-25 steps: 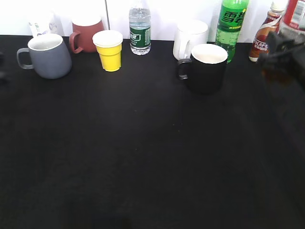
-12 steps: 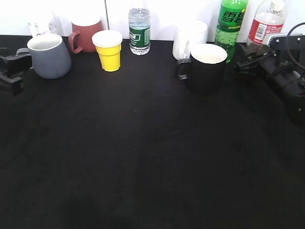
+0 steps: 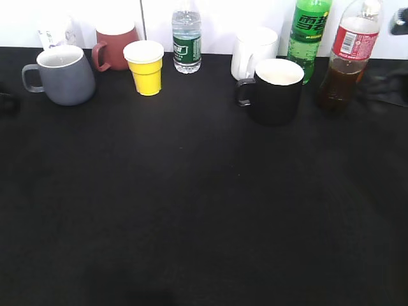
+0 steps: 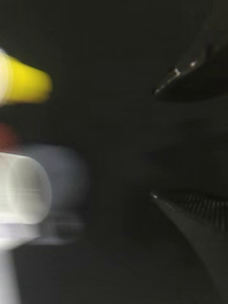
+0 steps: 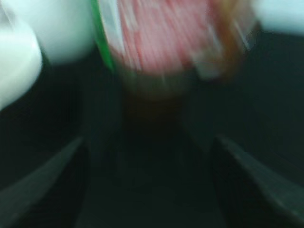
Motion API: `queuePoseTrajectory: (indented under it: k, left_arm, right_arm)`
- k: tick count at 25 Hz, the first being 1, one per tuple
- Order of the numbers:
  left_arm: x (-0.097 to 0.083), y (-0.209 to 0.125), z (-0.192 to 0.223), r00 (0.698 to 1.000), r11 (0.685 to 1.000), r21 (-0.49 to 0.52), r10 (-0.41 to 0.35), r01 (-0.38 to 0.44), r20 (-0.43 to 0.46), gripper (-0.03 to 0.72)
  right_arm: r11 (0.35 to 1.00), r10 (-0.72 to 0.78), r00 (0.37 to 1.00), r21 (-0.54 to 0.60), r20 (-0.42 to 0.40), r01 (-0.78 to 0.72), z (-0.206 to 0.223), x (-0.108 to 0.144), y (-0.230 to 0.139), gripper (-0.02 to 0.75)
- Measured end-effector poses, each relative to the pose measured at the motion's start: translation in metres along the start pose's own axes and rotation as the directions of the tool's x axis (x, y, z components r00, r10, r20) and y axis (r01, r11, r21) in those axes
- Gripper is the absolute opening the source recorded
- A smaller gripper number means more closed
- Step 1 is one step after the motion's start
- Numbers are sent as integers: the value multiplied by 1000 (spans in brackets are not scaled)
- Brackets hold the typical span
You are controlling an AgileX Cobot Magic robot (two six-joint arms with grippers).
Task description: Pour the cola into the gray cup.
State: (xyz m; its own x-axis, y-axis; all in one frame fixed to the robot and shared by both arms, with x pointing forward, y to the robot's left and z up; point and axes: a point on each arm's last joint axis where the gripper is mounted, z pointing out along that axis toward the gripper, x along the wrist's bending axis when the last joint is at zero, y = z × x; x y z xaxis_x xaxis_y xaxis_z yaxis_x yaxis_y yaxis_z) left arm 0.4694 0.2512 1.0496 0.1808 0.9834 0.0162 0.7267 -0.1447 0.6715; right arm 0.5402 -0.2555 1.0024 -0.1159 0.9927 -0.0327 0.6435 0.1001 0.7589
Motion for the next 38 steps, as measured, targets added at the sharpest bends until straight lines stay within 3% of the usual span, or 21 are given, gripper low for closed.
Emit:
queuePoseTrajectory:
  k: [1,3,5,6,8,10,12,15,28,29,33,35,38]
  left_arm:
    - [0,0,-9,1000,992,125,-18,19,-6,441]
    - [2,-8,-27,1000,951,309,9,-5,-10,441]
    - [2,-21,-58,1000,926,376,-1,1,0,441]
    - [2,-28,-82,1000,943,334,-17,11,16,441]
    - [3,-53,-133,999,988,153,-28,22,38,441]
    - [6,-96,-161,999,1000,5,-29,28,46,441]
    - [7,-134,-173,998,989,-140,-28,35,55,441]
    - [8,-164,-166,998,970,-239,-27,40,60,441]
    - [7,-164,-158,998,962,-269,-26,42,61,441]
    - [8,-164,-158,998,961,-272,-38,51,50,441]
    - [8,-171,-164,988,934,-335,-148,124,-47,440]
    - [7,-176,-169,981,917,-375,-177,138,-73,440]
    - [7,-176,-169,981,915,-378,-181,139,-76,440]
  right_arm:
    - [994,-14,999,112,30,11,-20,7,-2,574]
    - [948,-11,1000,318,-23,18,-61,22,-7,574]
    - [928,3,997,373,-72,24,-117,25,-12,573]
    - [937,8,997,350,-77,20,-151,19,-16,573]
    - [975,15,996,223,-91,6,-215,6,-41,573]
    - [997,24,994,77,-109,-16,-251,-4,-81,573]
    - [994,31,991,-103,-133,-45,-274,-12,-122,573]
    - [970,34,988,-232,-152,-69,-278,-16,-160,573]
    - [967,34,987,-245,-154,-71,-269,-14,-162,571]
    - [965,54,990,-246,-132,-85,-269,-14,-162,571]
    - [939,245,965,-271,91,-212,-269,-12,-163,571]
    - [934,265,957,-278,116,-225,-270,-12,-163,570]
    - [933,266,957,-280,116,-225,-270,-12,-163,570]
